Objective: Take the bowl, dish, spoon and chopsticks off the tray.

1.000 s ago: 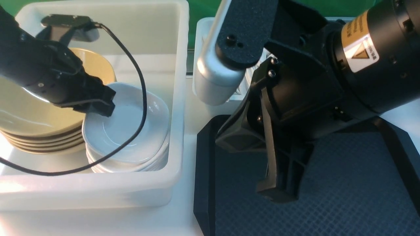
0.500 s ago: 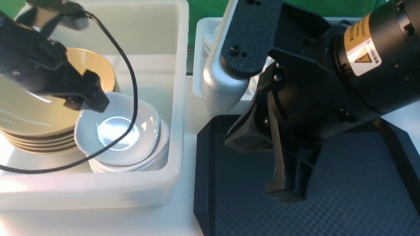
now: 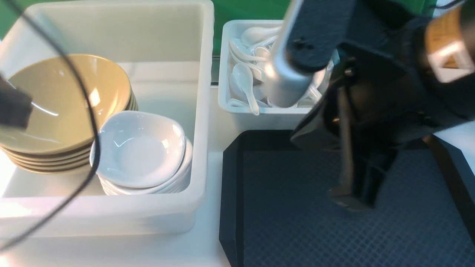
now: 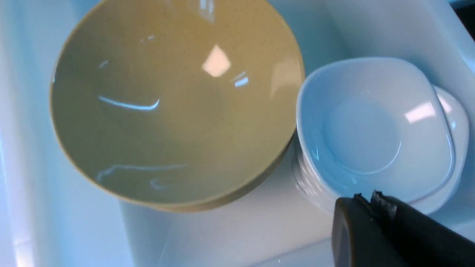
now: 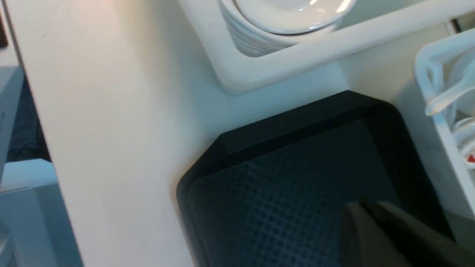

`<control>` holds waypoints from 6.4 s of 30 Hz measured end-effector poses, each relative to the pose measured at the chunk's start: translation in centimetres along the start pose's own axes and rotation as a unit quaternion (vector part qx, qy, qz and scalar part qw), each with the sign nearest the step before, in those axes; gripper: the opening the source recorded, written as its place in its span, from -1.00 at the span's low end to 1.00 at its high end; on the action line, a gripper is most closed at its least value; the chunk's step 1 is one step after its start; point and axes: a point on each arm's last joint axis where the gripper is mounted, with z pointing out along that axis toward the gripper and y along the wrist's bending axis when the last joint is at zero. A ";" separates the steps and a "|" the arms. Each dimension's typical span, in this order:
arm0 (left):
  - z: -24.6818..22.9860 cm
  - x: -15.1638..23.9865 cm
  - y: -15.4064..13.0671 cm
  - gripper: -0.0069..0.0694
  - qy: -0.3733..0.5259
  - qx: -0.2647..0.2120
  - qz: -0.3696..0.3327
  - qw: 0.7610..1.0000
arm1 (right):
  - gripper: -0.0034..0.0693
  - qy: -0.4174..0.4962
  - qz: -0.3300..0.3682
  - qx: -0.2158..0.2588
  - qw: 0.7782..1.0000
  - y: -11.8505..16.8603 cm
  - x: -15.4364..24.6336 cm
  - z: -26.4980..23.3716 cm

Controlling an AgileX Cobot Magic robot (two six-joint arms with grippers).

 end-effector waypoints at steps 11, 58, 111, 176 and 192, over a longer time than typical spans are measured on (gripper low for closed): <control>6.5 1.3 0.3 -0.85 -0.026 -0.016 -0.078 0.996 | -0.74 -0.020 0.006 0.007 1.000 0.5 2.2 -0.9; -0.6 12.8 -3.0 -0.85 -0.226 -0.020 -0.060 0.972 | -0.66 -0.341 0.043 0.068 0.937 2.7 11.1 -5.8; -1.5 15.0 -3.4 -0.85 -0.302 -0.017 -0.070 0.951 | -0.82 -0.285 0.314 0.414 0.805 3.9 31.0 2.4; 2.3 16.3 -3.4 -0.85 -0.366 -0.055 -0.071 0.926 | -0.78 -0.203 0.380 0.431 0.793 4.2 33.0 3.5; 7.7 21.7 -3.5 -0.85 -0.298 -0.109 -0.123 0.940 | -0.78 -0.202 0.380 0.431 0.793 4.2 33.0 3.5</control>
